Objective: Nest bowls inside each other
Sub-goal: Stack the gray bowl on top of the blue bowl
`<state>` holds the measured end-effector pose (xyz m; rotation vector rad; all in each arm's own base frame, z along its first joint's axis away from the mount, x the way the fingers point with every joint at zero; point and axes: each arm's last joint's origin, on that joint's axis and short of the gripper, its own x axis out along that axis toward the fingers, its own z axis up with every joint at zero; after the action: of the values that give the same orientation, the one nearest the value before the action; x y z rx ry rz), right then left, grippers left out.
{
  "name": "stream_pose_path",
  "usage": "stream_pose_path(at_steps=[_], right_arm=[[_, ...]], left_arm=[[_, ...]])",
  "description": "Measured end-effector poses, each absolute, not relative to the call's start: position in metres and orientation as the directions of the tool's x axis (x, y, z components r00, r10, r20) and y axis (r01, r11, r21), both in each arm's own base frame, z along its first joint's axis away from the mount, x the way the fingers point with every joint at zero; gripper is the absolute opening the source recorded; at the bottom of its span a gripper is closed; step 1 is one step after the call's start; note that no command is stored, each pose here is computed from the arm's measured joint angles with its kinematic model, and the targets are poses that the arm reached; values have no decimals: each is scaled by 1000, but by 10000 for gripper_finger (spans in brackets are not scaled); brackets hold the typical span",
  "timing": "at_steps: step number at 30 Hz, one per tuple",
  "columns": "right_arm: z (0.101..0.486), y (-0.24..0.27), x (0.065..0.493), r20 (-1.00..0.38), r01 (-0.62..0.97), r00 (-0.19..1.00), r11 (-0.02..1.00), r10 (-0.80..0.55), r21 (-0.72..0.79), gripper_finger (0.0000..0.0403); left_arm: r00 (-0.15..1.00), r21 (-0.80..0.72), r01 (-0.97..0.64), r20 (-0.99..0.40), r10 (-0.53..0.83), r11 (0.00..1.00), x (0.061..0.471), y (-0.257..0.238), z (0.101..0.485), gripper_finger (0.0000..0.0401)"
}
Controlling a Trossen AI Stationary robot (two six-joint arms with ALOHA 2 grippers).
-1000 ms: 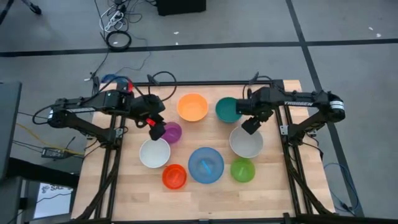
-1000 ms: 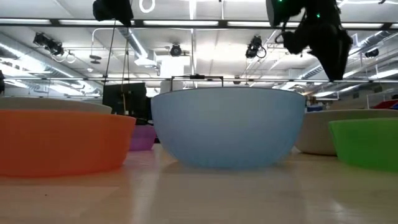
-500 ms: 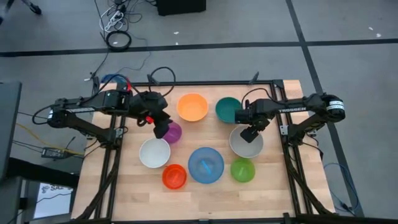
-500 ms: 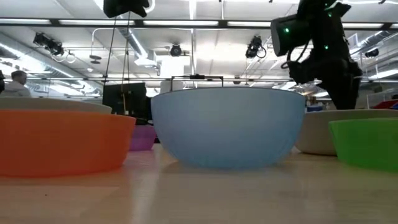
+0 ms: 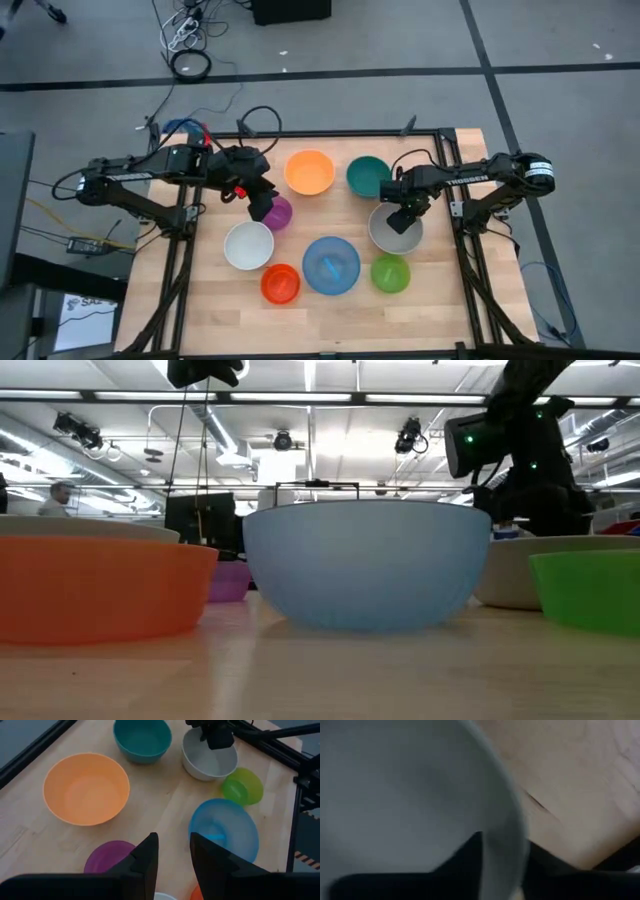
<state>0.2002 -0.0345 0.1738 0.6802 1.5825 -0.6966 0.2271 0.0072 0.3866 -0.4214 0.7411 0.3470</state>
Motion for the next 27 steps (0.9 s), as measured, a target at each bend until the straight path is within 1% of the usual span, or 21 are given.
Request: stream_pose_path(at_steps=[2, 3, 5, 7, 10, 11, 13, 15, 17, 20, 21, 24, 27], right_arm=[[175, -35, 201, -994, 754, -95, 656, 53, -37, 27], [176, -36, 202, -995, 751, -82, 660, 58, -24, 17], [178, -36, 201, -993, 757, -98, 652, 71, -28, 13], [186, -37, 203, -993, 744, -94, 667, 74, -21, 7], [210, -38, 204, -998, 737, -68, 675, 5, -46, 2], [218, -40, 206, -999, 739, -42, 673, -18, -43, 0], [241, -43, 209, -998, 746, 48, 665, -50, 2, 0], [266, -43, 216, -986, 738, 163, 669, -48, 89, 0], [285, -38, 225, -969, 714, 244, 681, -27, 161, 0], [311, -30, 245, -930, 670, 368, 698, -15, 254, 0], [316, -27, 253, -919, 653, 395, 706, -11, 273, 0], [322, -14, 278, -906, 607, 424, 739, 8, 291, 0], [318, -4, 300, -915, 574, 404, 772, 23, 273, 0]], left_arm=[[692, -245, -446, -704, 159, 861, 227, 7, 387, 122], [697, -245, -447, -699, 163, 860, 228, 7, 388, 122], [710, -251, -446, -684, 168, 859, 229, 8, 389, 122], [722, -256, -445, -669, 175, 858, 231, 8, 390, 122], [736, -259, -447, -650, 188, 856, 232, 8, 392, 122], [740, -256, -451, -642, 198, 855, 233, 9, 393, 122], [749, -256, -453, -629, 209, 854, 234, 9, 394, 122], [760, -253, -458, -609, 228, 852, 235, 9, 396, 122], [773, -254, -465, -584, 249, 848, 236, 10, 398, 122], [819, -282, -450, -509, 265, 847, 240, 13, 407, 122], [836, -295, -442, -478, 270, 847, 241, 14, 412, 122], [877, -328, -430, -374, 302, 841, 241, 18, 431, 122], [888, -328, -438, -304, 346, 837, 238, 23, 447, 122]])
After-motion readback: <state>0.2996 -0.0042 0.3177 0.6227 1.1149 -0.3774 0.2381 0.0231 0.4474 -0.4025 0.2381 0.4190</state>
